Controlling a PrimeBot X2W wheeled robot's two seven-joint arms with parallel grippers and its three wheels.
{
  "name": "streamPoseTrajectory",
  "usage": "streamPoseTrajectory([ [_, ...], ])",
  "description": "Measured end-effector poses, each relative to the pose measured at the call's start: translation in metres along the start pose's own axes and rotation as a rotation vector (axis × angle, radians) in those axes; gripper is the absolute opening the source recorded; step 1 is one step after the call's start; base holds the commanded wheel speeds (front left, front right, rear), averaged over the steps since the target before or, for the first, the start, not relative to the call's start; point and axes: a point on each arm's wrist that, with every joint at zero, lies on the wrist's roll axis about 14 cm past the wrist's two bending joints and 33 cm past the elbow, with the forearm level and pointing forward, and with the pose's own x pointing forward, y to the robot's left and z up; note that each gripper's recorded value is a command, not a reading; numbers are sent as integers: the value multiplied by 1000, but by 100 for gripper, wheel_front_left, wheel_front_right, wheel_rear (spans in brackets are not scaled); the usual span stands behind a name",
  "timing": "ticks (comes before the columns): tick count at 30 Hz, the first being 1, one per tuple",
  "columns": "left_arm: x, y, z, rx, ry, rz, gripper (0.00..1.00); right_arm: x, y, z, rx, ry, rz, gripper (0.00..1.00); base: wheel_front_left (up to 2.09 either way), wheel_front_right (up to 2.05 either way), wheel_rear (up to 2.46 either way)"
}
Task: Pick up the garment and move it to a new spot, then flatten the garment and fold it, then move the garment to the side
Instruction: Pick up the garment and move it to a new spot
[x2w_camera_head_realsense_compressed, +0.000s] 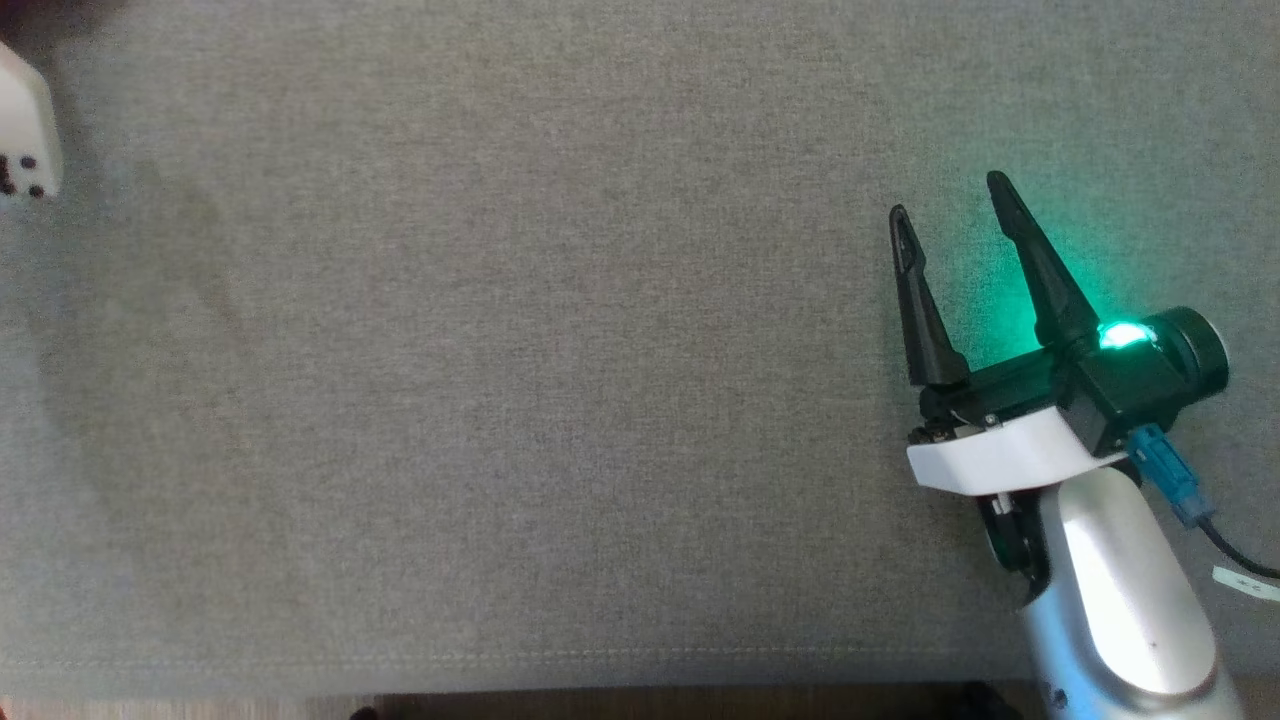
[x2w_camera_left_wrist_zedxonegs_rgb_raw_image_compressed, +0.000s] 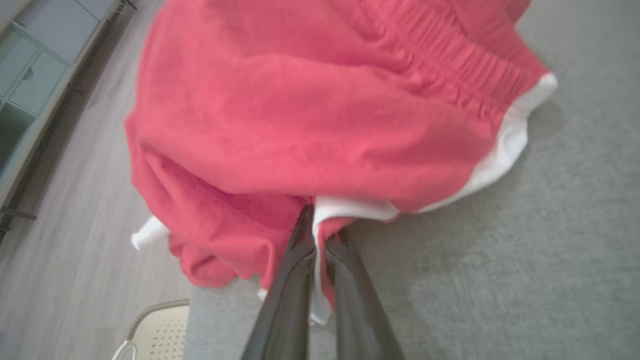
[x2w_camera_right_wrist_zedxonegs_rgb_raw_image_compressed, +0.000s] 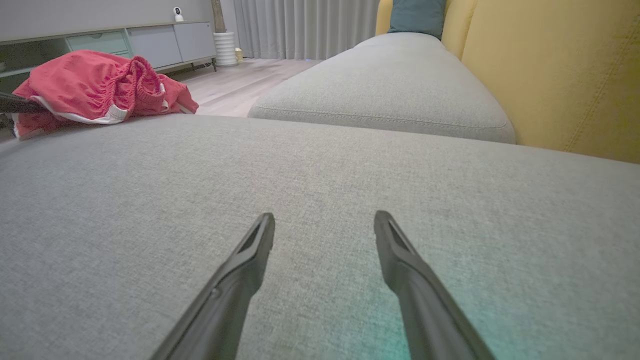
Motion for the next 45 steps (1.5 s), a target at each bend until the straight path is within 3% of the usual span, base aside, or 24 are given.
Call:
streamPoseTrajectory([
  [9, -32, 35, 84, 29, -228, 45, 0, -4, 11, 27, 10, -56, 22, 100, 0, 0, 0],
  [19, -102, 51, 175, 162, -464, 59, 0, -30, 23, 64, 28, -124, 30, 100, 0, 0, 0],
  [23, -135, 43, 220, 232, -580, 43, 0, -47, 19, 79, 31, -158, 4, 100, 0, 0, 0],
  [27, -168, 6, 263, 291, -704, -30, 0, -69, 9, 87, 37, -178, -42, 100, 0, 0, 0],
  [30, -199, -49, 305, 315, -829, -152, 0, -88, -5, 95, 39, -203, -98, 100, 0, 0, 0],
  [37, -248, -141, 351, 268, -985, -383, 0, -120, -36, 101, 49, -228, -214, 100, 0, 0, 0],
  [41, -258, -190, 352, 212, -1006, -499, 0, -130, -48, 100, 57, -230, -260, 100, 0, 0, 0],
  [45, -232, -230, 304, 118, -875, -591, 0, -133, -55, 93, 74, -214, -285, 100, 0, 0, 0],
])
